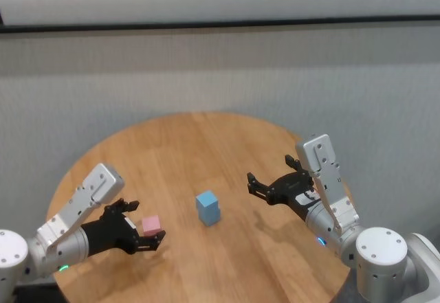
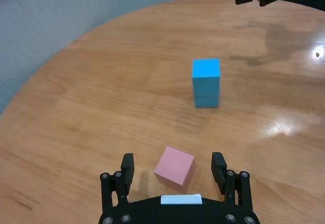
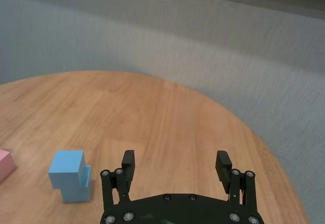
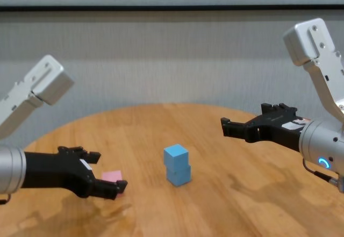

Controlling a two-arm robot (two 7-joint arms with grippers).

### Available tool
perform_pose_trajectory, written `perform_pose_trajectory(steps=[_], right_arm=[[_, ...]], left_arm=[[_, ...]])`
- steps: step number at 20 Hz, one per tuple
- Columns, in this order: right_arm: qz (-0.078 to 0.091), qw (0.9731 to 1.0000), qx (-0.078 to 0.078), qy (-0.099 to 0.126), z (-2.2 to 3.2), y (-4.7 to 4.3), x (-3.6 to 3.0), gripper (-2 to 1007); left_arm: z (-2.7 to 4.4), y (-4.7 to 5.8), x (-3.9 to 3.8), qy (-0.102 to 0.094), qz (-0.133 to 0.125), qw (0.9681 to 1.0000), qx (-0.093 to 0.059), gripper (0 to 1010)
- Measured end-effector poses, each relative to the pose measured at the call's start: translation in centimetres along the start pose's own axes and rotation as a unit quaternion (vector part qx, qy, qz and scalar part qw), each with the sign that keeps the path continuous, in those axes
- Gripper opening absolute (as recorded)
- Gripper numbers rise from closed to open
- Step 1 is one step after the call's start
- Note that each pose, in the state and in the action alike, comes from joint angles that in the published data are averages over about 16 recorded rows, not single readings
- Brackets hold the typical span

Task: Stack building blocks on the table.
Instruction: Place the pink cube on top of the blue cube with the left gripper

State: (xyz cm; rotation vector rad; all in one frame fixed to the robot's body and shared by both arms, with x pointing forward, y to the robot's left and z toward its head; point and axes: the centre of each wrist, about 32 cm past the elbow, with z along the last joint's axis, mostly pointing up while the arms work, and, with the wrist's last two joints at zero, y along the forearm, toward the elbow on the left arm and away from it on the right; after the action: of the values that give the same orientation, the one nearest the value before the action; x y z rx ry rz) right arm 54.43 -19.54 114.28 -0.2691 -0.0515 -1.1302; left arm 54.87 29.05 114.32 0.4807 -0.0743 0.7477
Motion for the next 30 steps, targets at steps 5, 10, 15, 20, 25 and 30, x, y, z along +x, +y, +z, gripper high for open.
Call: perform_pose_trajectory(steps=[5,10,15,20,25,30], right_arm=[[0.000,1.0000,0.000,0.000,0.00,0.00,0.00,1001],[0.000,1.0000,0.000,0.000,0.00,0.00,0.00,1001],[0.000,1.0000,0.000,0.000,0.00,0.00,0.00,1001],[0.000,1.0000,0.000,0.000,0.00,0.00,0.00,1001],[0.000,1.0000,0.000,0.000,0.00,0.00,0.00,1001],[0.000,1.0000,0.000,0.000,0.01,0.00,0.00,1001]], left_arm=[[-0.30,-0.6,-0.05,-0.001,-0.008,0.9999,0.007,1002],[-0.54,-1.0,-0.02,-0.001,-0.011,0.9999,0.011,1002],[-0.74,-1.2,0.10,0.001,-0.011,0.9999,0.013,1003],[-0.94,-1.4,0.26,0.005,-0.010,0.9999,0.013,1003],[-1.13,-1.6,0.43,0.010,-0.010,0.9998,0.014,1002],[-1.27,-1.8,0.61,0.016,-0.009,0.9997,0.014,1002]])
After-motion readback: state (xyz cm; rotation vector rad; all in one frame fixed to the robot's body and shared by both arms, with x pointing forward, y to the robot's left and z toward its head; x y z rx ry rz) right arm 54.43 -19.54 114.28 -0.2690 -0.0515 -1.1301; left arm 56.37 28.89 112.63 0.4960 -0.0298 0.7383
